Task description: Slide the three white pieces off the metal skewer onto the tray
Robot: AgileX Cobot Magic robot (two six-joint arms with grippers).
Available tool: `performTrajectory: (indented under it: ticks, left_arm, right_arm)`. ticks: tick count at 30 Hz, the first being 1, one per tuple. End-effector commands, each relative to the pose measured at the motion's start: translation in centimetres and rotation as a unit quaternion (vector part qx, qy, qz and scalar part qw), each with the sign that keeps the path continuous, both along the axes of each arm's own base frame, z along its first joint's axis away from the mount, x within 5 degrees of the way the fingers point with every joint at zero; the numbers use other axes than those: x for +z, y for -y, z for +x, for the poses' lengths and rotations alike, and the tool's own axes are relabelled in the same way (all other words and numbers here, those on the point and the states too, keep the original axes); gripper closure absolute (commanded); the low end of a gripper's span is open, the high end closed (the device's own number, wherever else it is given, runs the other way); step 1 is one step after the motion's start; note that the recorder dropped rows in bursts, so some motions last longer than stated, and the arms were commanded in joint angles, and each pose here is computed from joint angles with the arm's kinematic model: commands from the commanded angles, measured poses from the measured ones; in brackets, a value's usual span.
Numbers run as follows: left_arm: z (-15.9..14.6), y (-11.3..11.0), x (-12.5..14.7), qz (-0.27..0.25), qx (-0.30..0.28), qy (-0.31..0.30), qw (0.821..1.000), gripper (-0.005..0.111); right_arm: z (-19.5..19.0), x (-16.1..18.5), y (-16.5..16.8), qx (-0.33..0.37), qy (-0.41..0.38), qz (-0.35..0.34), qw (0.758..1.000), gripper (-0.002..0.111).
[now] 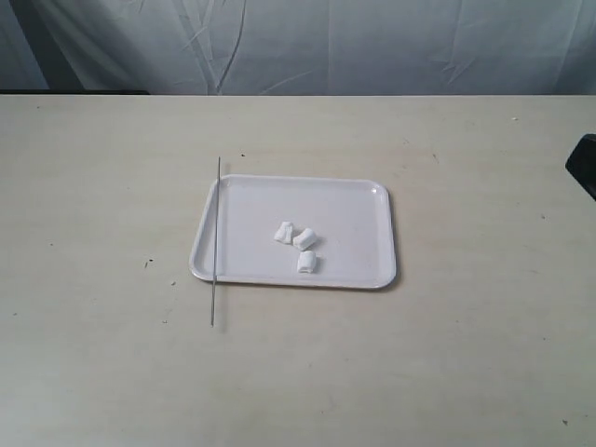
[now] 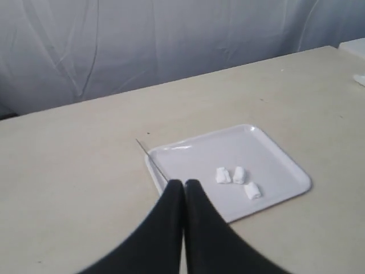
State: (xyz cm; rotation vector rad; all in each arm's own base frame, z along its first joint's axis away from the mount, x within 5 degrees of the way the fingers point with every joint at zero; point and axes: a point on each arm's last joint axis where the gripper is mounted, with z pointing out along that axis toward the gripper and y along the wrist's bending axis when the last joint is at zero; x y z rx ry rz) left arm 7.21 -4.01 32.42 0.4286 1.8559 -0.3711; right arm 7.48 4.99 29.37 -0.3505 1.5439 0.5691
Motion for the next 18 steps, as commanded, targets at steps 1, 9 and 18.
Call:
performTrajectory:
  ticks: [1,9,18]
  left_arm:
    - [0.5,-0.9,-0.2,0.045,0.038,0.069,0.996,0.107]
    - [0.7,-2.6,-5.1,0.049,0.142,0.097,0.984,0.107]
    - [-1.3,-4.3,-11.8,0.009,0.251,0.034,0.967,0.107]
  right_arm:
    - [0.0,-0.1,0.2,-0.011,0.002,0.001,1.0,0.066]
    - [1.4,-0.2,4.2,-0.247,0.034,-0.006,0.968,0.066]
    - [1.3,-8.4,5.5,-0.301,0.03,-0.191,0.934,0.066]
